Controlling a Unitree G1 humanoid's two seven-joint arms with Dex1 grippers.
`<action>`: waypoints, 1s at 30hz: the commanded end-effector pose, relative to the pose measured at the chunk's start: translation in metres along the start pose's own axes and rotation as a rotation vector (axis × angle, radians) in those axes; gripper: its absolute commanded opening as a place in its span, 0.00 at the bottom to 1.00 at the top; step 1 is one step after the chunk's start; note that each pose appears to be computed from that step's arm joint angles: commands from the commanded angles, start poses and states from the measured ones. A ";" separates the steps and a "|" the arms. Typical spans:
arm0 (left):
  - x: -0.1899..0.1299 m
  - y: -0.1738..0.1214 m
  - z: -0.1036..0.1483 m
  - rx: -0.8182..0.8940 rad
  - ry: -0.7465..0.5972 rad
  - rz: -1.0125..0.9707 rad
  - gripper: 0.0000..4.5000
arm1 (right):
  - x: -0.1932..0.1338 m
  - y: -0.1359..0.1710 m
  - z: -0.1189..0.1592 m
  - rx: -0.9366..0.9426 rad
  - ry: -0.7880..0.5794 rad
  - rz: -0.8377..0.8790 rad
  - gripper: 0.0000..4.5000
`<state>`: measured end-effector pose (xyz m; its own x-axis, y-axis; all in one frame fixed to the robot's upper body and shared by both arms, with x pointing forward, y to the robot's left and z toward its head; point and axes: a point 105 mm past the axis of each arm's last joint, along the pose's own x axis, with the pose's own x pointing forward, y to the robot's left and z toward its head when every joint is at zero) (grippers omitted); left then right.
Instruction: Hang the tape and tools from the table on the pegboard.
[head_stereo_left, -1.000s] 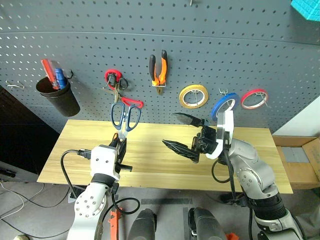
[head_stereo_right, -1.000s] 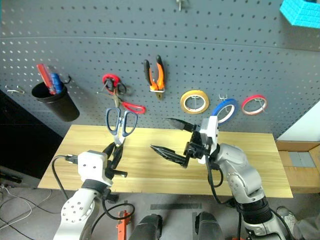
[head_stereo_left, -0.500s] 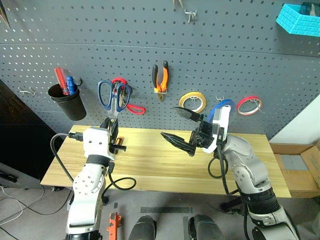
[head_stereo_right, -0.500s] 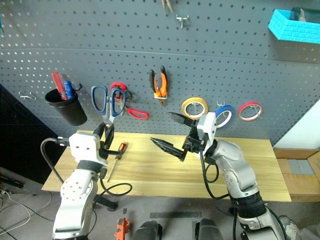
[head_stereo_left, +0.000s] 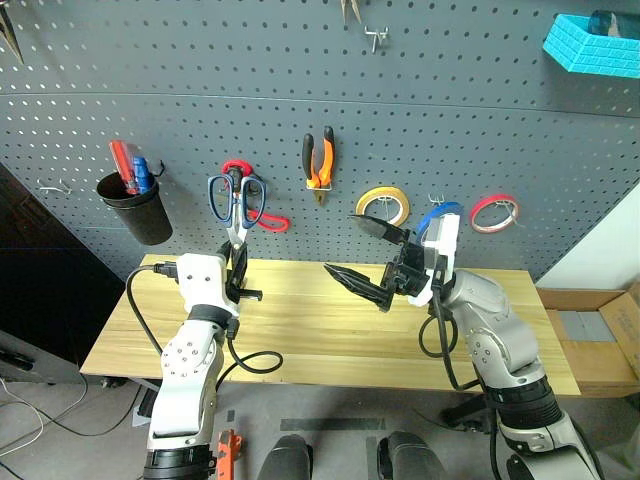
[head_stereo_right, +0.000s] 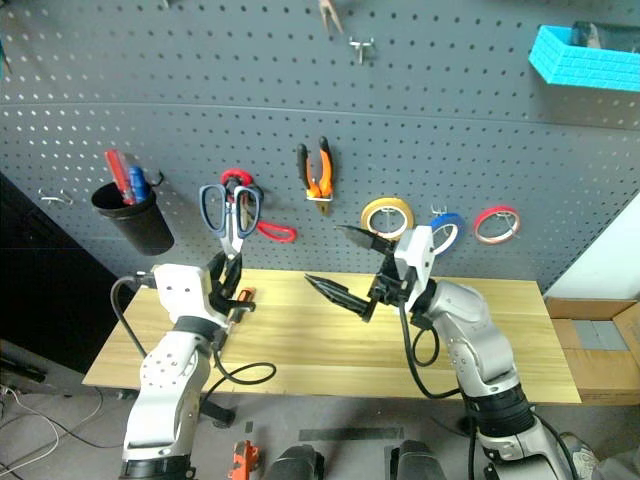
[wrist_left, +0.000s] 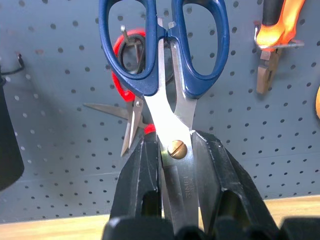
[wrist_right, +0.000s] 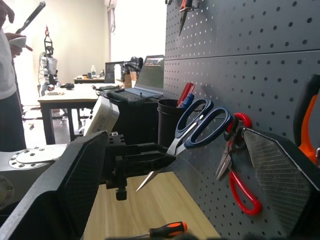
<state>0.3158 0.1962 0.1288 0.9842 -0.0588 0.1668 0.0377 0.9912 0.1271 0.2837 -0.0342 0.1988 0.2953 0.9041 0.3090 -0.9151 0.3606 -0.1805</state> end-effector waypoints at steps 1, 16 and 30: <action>0.003 0.004 0.006 -0.015 -0.016 0.009 0.14 | 0.000 0.001 0.014 -0.052 -0.035 0.002 1.00; 0.029 0.014 0.001 0.004 0.030 0.006 0.14 | 0.001 0.004 0.014 -0.048 -0.031 0.021 1.00; 0.031 0.009 -0.011 -0.012 0.091 -0.033 0.95 | -0.001 0.008 0.013 -0.045 -0.017 0.026 1.00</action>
<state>0.3509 0.2048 0.1168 0.9955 -0.0798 0.0502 0.0745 0.9923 0.0992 0.2797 -0.0354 0.1998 0.2888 0.9088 0.3011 -0.9140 0.3554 -0.1959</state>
